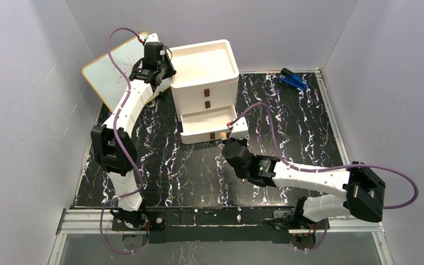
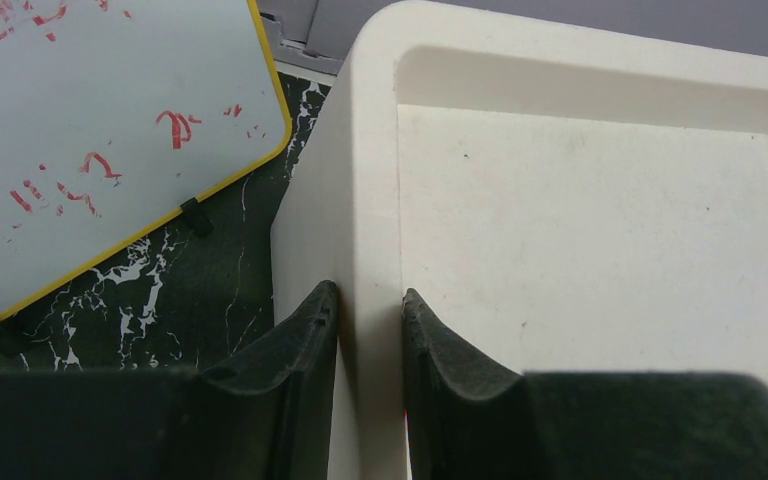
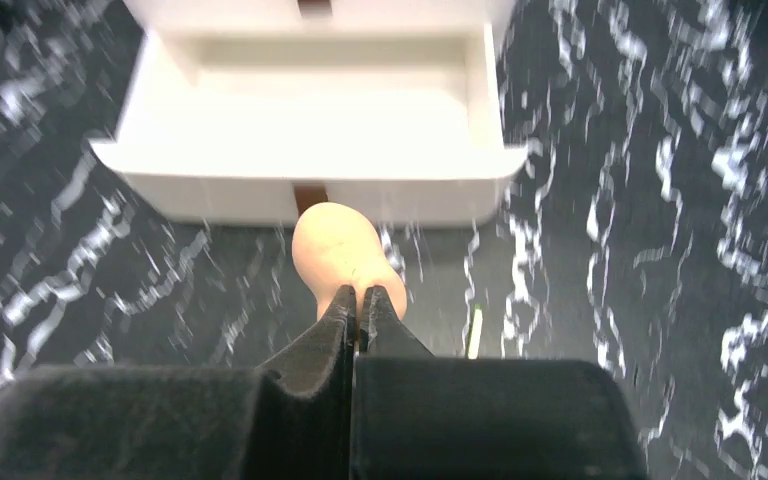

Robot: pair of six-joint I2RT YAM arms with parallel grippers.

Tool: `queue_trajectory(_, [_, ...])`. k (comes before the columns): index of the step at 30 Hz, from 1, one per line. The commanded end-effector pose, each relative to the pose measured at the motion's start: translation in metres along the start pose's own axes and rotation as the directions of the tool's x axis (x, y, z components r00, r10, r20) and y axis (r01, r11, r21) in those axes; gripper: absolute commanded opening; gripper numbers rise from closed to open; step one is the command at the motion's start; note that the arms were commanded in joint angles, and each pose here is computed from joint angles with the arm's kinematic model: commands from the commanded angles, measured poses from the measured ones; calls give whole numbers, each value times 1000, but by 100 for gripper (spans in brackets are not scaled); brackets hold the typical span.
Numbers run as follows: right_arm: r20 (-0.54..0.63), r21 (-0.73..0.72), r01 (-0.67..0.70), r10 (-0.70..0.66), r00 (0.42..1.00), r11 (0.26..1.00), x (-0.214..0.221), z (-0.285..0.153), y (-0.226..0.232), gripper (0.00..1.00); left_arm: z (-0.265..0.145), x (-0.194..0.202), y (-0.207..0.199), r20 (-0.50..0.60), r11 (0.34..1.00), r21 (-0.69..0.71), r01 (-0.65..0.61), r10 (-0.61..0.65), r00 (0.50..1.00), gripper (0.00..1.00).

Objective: Organize the makeup

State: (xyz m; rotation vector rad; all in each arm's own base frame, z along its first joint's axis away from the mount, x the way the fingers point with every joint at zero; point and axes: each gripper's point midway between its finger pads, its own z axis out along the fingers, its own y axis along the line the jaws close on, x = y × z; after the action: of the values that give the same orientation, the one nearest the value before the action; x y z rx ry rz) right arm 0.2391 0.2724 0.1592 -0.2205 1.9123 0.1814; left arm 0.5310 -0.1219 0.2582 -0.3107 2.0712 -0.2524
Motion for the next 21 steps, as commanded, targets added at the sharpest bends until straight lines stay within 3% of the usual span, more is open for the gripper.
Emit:
queue_trajectory(1, [190,7,56,-57,980,998,-77,1,13,1,-17,74,30,-265,995,-91,-34,8,964,0])
queue_trajectory(4, [212,30,92,-97,972,995,-89,23,15,1,-20,74,29,-264,996,-81,-28,5,965,0])
queue_trajectory(12, [168,10,38,-39,985,999,-92,97,12,1,-31,68,28,-248,997,-68,-41,23,968,0])
queue_trajectory(21, [66,40,60,-63,996,997,-52,166,-4,1,-32,66,27,-249,997,-58,-48,32,968,0])
